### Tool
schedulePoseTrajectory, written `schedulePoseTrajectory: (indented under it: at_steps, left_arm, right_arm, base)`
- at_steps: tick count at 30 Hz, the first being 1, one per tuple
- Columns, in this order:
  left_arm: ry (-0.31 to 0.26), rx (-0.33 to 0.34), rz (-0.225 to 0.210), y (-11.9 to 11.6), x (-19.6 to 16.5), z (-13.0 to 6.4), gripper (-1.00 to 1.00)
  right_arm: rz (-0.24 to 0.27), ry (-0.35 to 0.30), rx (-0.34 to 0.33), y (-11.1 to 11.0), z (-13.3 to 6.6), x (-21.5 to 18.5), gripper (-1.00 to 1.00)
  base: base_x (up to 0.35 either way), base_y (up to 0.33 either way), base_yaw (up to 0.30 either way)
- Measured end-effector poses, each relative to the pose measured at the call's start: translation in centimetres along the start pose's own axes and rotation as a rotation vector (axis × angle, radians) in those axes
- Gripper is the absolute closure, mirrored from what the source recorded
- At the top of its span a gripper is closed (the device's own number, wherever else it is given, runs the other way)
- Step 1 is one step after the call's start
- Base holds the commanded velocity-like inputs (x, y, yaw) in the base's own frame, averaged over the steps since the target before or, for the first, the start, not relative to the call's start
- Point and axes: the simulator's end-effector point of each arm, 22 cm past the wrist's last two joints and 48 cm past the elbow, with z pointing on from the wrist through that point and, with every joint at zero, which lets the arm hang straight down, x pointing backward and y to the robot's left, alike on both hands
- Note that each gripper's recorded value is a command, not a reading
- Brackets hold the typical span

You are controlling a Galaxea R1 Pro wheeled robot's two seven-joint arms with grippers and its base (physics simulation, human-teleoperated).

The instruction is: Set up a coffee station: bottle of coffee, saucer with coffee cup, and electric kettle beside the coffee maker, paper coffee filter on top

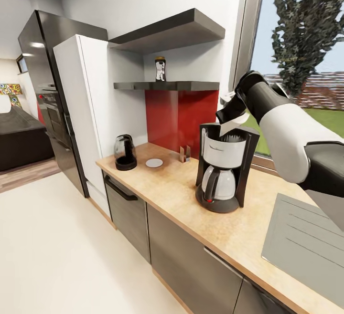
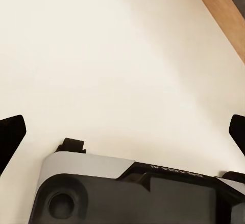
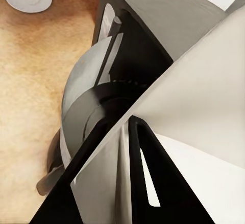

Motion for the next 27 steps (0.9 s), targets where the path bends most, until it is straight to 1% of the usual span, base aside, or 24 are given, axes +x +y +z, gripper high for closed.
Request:
schedulePoseTrajectory:
  at_steps: [5, 8, 27]
  left_arm:
    - [0.000, 0.000, 0.000, 0.0, 0.0, 0.0, -1.00]
    - [0.002, -0.001, -0.002, -0.1, 0.2, -0.1, -1.00]
    - [0.002, -0.001, -0.002, -0.1, 0.2, -0.1, -1.00]
  right_arm:
    - [0.001, 0.007, -0.004, 0.1, 0.2, 0.2, 1.00]
    - [-0.002, 0.016, 0.016, -1.0, 0.1, 0.7, 1.00]
    - [-0.001, 0.016, 0.015, -1.0, 0.1, 0.7, 1.00]
  base:
    - [0.000, 0.000, 0.000]
    - [0.000, 0.000, 0.000]
    - [0.000, 0.000, 0.000]
